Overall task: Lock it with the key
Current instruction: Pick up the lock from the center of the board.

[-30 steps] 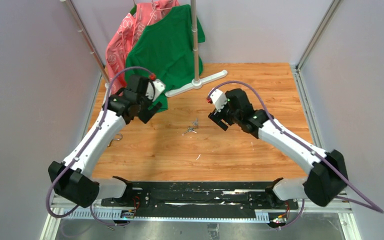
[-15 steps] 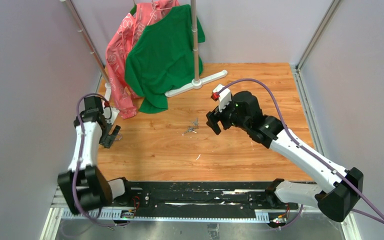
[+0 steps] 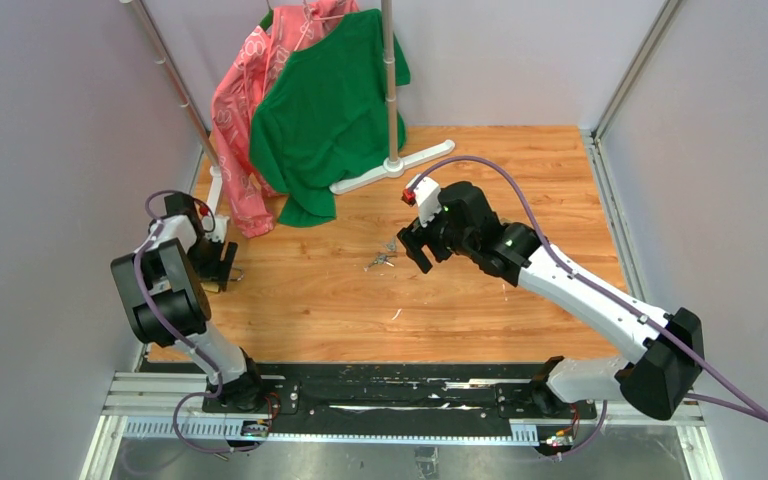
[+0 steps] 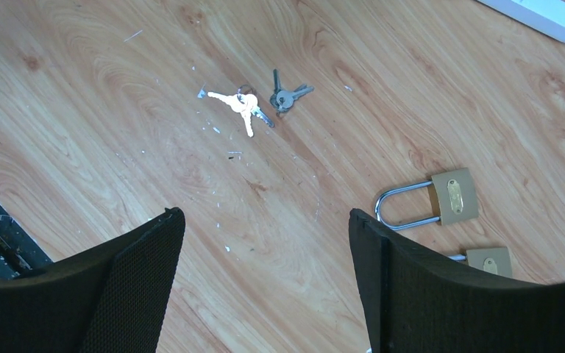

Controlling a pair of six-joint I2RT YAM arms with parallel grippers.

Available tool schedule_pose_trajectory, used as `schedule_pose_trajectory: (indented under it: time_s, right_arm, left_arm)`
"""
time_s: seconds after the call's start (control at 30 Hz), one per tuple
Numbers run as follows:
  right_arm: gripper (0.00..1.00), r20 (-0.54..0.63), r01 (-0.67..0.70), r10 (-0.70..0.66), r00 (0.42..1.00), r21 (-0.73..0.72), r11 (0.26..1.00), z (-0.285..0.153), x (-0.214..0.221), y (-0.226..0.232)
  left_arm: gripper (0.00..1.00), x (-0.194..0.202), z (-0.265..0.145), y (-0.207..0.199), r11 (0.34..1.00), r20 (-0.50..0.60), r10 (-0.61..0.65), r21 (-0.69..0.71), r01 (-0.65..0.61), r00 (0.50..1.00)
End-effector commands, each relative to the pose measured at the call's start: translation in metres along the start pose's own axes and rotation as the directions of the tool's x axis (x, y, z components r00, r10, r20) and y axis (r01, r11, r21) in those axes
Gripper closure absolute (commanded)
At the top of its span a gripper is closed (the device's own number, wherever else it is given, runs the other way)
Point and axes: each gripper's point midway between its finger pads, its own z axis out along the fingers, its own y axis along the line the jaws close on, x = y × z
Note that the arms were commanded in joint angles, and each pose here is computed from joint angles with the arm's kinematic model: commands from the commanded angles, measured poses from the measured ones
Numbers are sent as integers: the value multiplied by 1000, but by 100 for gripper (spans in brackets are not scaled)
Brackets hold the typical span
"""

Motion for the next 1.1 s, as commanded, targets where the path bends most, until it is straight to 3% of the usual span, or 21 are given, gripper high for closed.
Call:
schedule_pose_trajectory:
  time_s: [0.0, 0.17, 0.3, 0.4, 0.67, 0.8, 1.07]
  right_arm:
    - [16, -11, 28, -27, 1000, 10, 1000, -1, -3, 0]
    - [16, -16, 41, -41, 999, -4, 999, 2, -1, 3]
    - [16, -29, 48, -48, 998, -16, 999, 4, 2, 5]
    - [16, -30, 56, -56, 998, -24, 998, 3, 2, 7]
    - [16, -29, 72, -72, 997, -15, 997, -3, 5, 6]
    - [16, -37, 74, -75, 996, -11, 997, -4, 9, 5]
    - [16, -48, 83, -83, 995, -8, 997, -3, 12, 5]
  left_arm:
    - [24, -10, -7, 13, 993, 70, -76, -82, 82, 995]
    - [23, -7, -23, 24, 975, 124, -115, -175, 136, 985]
    - [24, -7, -36, 15, 979, 184, -106, -153, 135, 977]
    - [38, 4, -25, 7, 986, 117, -107, -118, 121, 987]
    - [33, 8, -5, 2, 990, 48, -117, -80, 120, 992]
    - [38, 11, 2, -2, 990, 25, -123, -59, 124, 992]
    - [39, 4, 9, -3, 991, 32, -123, -39, 124, 992]
